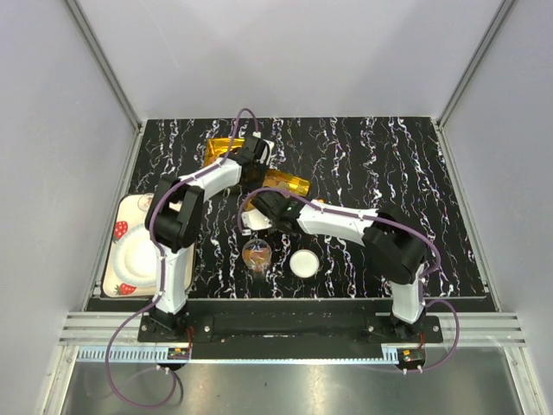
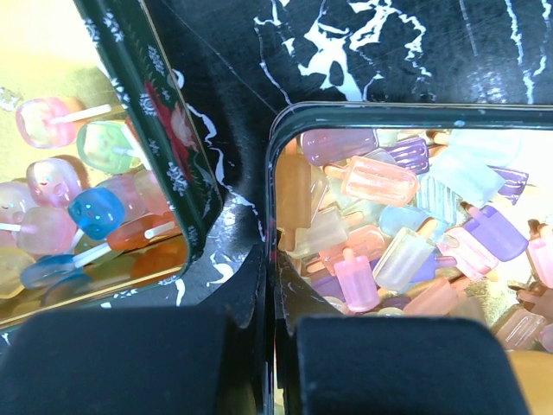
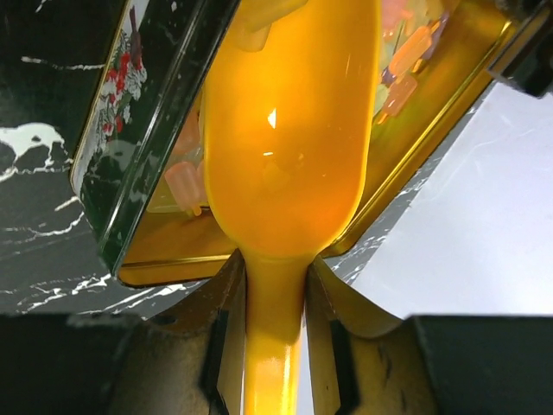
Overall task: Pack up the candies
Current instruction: Scoop the fake candies from the storage box.
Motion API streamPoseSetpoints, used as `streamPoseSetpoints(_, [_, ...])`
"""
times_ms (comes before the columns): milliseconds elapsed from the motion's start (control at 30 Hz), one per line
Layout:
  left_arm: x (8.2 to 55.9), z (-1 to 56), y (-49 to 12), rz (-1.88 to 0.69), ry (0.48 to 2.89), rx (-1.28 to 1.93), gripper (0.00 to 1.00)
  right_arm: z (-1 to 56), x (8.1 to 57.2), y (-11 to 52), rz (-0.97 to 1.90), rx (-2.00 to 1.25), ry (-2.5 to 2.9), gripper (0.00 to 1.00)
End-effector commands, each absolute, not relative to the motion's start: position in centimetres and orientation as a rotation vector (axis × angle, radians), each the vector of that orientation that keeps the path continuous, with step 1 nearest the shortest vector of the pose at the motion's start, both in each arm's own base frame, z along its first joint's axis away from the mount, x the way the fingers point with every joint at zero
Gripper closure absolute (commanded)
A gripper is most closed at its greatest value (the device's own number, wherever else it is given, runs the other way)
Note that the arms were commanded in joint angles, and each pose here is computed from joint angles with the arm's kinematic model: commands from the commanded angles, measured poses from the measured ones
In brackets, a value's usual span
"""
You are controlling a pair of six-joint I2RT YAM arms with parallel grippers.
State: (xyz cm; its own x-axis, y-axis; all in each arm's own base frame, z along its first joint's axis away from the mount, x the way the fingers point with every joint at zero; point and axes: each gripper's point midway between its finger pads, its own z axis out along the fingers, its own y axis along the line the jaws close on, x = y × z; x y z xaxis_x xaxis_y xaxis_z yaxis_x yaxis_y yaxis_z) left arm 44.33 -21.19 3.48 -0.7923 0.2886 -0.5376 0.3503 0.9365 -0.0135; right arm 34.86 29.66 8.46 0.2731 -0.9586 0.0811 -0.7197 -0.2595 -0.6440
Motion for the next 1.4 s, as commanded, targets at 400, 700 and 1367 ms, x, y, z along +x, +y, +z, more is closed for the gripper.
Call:
streamPoseSetpoints(400, [46.4, 8.1, -23.3, -0.255, 2.392, 0.414, 1.00, 4.6, 33.0, 34.3, -0.278, -1.868, 1.746, 1.00])
streamPoseSetpoints(700, [46.5, 7.9, -23.2, -0.253, 2.396, 0.409, 1.00, 6.8, 33.1, 34.0, -0.048, -1.678, 1.862, 1.00])
streamPoseSetpoints(1367, [46.6, 7.7, -22.7, -0.248, 2.402, 0.397, 1.00, 9.1, 33.0, 32.3, 0.307, -1.466, 1.940, 1.00])
